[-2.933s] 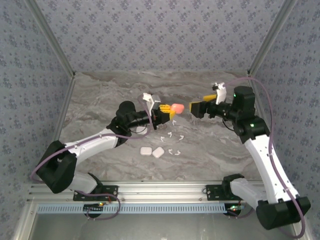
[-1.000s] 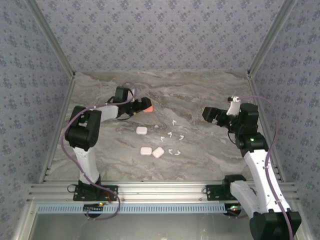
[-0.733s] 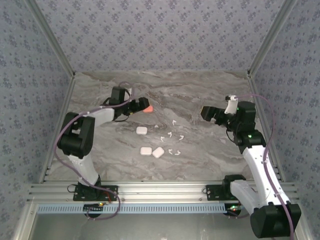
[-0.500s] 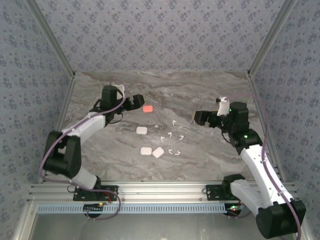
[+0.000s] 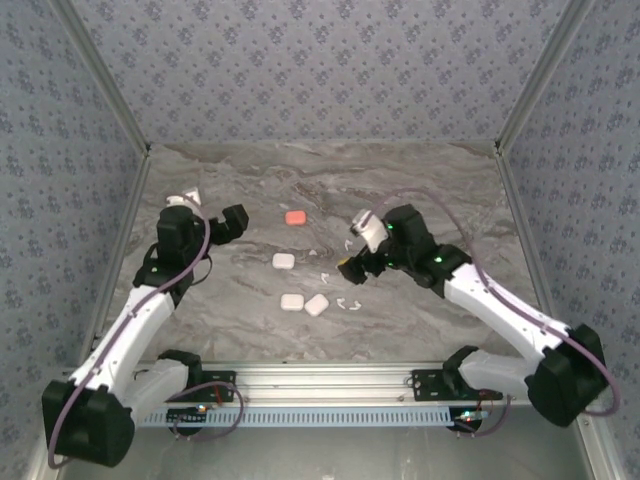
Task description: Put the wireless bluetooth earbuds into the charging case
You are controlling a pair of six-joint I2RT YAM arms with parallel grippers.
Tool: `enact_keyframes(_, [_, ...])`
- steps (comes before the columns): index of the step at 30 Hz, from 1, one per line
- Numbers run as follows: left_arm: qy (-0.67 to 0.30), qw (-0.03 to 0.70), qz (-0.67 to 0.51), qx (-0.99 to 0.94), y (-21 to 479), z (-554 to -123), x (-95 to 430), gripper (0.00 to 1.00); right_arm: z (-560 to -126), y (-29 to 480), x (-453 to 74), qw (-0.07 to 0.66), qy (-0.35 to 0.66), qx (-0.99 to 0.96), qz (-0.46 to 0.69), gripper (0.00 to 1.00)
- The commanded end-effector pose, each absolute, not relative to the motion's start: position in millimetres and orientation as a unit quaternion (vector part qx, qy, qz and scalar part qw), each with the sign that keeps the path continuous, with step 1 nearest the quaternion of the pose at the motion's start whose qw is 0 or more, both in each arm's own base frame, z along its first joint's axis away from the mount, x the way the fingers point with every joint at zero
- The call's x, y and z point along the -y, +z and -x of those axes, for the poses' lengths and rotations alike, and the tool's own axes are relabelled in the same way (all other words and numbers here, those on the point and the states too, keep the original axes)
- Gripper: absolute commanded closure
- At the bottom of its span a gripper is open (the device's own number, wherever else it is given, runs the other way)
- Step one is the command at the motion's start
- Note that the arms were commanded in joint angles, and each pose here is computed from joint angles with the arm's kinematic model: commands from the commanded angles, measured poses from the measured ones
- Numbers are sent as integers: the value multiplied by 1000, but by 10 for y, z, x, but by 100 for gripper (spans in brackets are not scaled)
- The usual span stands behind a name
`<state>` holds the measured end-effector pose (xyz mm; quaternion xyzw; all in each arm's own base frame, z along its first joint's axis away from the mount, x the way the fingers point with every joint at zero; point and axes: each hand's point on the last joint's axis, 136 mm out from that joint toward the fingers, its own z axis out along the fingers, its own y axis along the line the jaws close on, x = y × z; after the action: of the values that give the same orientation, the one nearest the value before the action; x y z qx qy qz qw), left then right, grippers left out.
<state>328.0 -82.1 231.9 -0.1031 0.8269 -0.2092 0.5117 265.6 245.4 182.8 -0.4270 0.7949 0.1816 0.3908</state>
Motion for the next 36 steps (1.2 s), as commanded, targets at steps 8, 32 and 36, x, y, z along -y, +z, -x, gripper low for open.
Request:
enact_keyframes(8, [-163,500,152,-837,2201,-2962,531,1,-2779,1310,-3255,322,153,-705,613,1])
enact_keyframes(32, [-142,510,165,-832,2197,-2850,411,1,-3136,264,-4078,207,140,-703,666,18])
enact_keyframes(36, [-141,508,164,-833,2179,-2855,414,1,-3149,168,-4043,199,129,-705,669,23])
